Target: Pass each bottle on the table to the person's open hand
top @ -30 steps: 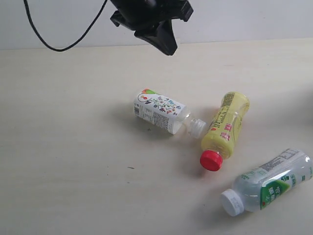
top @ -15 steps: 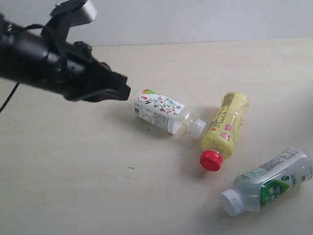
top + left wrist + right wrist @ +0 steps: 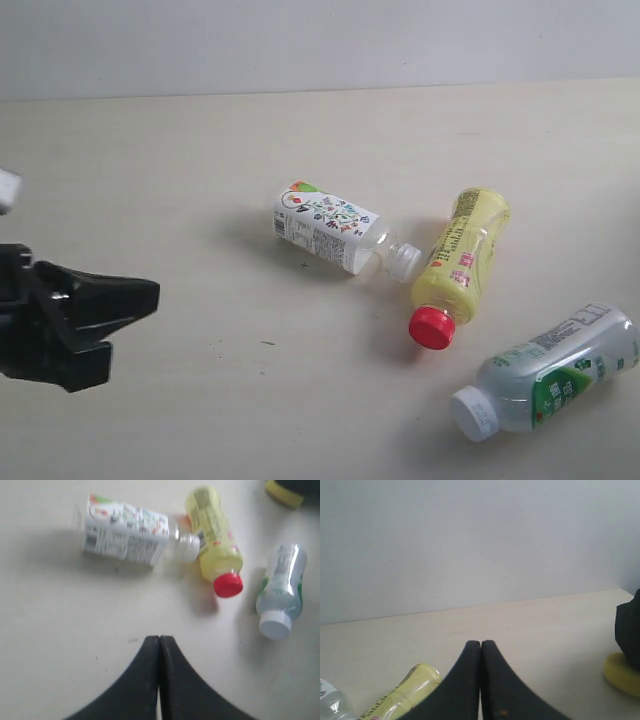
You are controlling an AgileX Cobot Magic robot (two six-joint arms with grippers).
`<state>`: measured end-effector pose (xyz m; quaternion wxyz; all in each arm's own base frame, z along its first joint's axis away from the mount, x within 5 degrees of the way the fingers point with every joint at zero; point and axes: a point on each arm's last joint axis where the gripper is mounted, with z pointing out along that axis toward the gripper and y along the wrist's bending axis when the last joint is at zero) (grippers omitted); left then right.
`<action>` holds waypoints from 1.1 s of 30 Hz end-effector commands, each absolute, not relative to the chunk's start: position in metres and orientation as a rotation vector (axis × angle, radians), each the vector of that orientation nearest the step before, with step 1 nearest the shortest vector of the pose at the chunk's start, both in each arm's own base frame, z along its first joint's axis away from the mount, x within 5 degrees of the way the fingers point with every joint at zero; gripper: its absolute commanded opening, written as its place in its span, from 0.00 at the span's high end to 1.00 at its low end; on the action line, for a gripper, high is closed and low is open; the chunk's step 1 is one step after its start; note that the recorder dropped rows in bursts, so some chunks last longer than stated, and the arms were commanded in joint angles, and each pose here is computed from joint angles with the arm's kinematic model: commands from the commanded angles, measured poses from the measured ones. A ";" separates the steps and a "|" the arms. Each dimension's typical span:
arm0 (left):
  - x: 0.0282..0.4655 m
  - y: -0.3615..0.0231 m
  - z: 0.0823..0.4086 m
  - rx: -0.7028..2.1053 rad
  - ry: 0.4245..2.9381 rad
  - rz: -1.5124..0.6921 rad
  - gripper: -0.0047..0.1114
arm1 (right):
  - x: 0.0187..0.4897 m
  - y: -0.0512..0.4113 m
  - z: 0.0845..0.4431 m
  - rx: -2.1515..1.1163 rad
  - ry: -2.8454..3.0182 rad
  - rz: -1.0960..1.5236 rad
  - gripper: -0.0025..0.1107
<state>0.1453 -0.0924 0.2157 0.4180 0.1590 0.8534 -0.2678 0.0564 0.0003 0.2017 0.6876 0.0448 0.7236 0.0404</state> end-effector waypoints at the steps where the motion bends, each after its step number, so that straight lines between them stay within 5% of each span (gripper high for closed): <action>1: 0.112 -0.078 0.237 0.468 1.873 -0.647 0.95 | 0.056 0.000 0.201 0.092 1.614 0.085 0.98; 8: 0.072 -0.067 0.245 0.508 1.640 -0.717 0.95 | 0.056 0.000 0.201 0.092 1.614 0.085 0.98; 19: 0.058 -0.062 0.211 0.538 1.654 -0.713 0.95 | 0.056 0.000 0.201 0.092 1.614 0.085 0.98; 33: 0.037 -0.068 0.209 0.727 1.471 -0.778 0.95 | 0.056 0.000 0.201 0.092 1.614 0.085 0.98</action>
